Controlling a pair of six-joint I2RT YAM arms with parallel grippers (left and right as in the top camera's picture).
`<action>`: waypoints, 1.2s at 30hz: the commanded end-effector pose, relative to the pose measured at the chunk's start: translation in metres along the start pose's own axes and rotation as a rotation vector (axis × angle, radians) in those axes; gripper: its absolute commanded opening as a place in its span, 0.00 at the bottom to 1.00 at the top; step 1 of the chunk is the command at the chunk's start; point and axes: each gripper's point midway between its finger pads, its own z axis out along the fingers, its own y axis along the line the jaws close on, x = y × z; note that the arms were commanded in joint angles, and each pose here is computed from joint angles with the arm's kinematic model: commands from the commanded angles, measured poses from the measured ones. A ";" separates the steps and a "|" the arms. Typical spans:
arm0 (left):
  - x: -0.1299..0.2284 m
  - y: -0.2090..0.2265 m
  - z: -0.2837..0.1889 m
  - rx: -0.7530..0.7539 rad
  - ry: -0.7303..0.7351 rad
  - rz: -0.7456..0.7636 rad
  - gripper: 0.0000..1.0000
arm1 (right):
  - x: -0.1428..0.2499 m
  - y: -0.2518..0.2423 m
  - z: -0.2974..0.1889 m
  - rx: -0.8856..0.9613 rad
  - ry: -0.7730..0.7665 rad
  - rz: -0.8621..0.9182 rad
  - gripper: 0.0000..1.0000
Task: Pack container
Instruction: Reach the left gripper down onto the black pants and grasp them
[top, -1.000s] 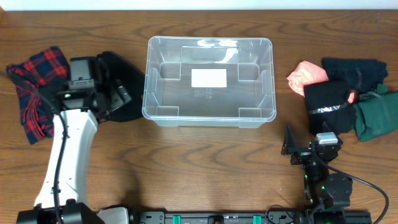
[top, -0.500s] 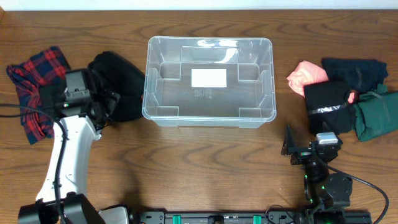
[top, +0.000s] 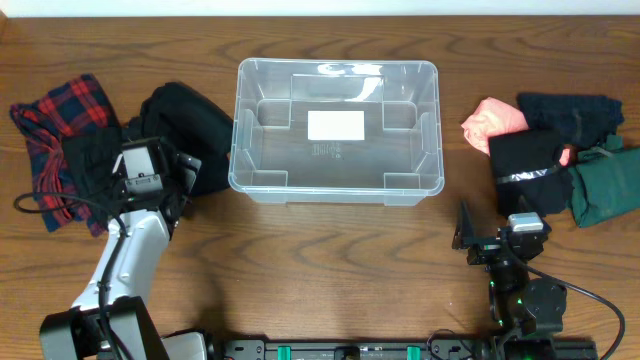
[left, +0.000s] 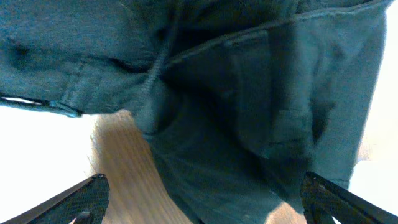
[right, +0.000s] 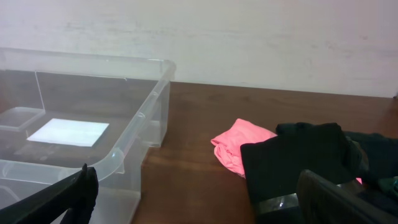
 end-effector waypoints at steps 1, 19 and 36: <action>-0.006 0.011 0.003 -0.032 -0.051 -0.011 0.98 | 0.001 -0.004 0.000 0.016 0.000 0.004 0.99; -0.024 0.005 0.044 -0.006 -0.141 -0.026 0.96 | 0.001 -0.004 0.000 0.016 0.000 0.004 0.99; -0.027 -0.040 0.019 0.180 -0.116 0.126 0.06 | 0.001 -0.004 0.000 0.017 0.000 0.004 0.99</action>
